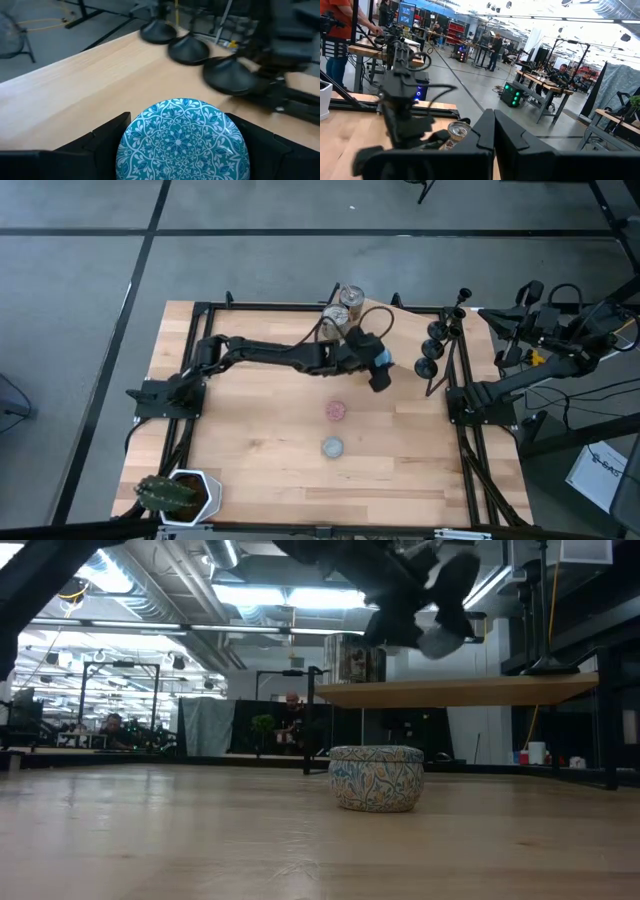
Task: Pick & Place candle stick holders
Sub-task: Put the blue patterned scented candle on the shelf
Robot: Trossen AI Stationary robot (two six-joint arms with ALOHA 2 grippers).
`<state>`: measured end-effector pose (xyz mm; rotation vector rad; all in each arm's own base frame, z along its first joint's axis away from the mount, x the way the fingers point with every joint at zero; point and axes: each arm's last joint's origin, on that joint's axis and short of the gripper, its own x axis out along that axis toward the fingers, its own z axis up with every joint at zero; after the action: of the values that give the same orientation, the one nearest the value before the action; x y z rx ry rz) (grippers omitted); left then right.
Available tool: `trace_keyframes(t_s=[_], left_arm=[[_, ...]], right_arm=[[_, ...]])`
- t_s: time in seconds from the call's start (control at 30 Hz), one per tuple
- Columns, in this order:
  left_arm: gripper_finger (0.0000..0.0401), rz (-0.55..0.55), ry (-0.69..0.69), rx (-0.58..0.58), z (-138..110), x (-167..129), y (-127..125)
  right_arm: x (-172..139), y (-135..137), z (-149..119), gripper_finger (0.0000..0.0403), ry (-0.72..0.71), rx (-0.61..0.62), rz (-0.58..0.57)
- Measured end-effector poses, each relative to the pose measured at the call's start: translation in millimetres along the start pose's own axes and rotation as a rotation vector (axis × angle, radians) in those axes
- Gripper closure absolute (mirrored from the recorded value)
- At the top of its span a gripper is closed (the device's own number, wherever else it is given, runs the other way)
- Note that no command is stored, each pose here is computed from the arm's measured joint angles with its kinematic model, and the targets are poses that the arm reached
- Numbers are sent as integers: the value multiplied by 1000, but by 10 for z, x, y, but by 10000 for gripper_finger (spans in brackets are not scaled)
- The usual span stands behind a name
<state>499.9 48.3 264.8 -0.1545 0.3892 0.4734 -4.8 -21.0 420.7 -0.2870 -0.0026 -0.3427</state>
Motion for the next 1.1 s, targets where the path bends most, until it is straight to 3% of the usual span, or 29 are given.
trace_keyframes(t_s=[0.23, 0.43, 0.63, 0.9, 1.1], left_arm=[[113, 45, 9, -12, -28, 139, 207], [70, 61, -5, -16, 5, 174, 312], [66, 64, -7, -22, 20, 193, 373], [66, 44, -59, 31, 70, 182, 333], [74, -7, -123, 85, 90, 106, 92]], right_arm=[[0, 0, 0, 398, 0, 0, 0], [-1, -1, 1, 398, 0, 0, 0], [-1, -1, 0, 398, 0, 0, 0], [-1, -1, 0, 398, 0, 0, 0], [-1, -1, 0, 398, 0, 0, 0]])
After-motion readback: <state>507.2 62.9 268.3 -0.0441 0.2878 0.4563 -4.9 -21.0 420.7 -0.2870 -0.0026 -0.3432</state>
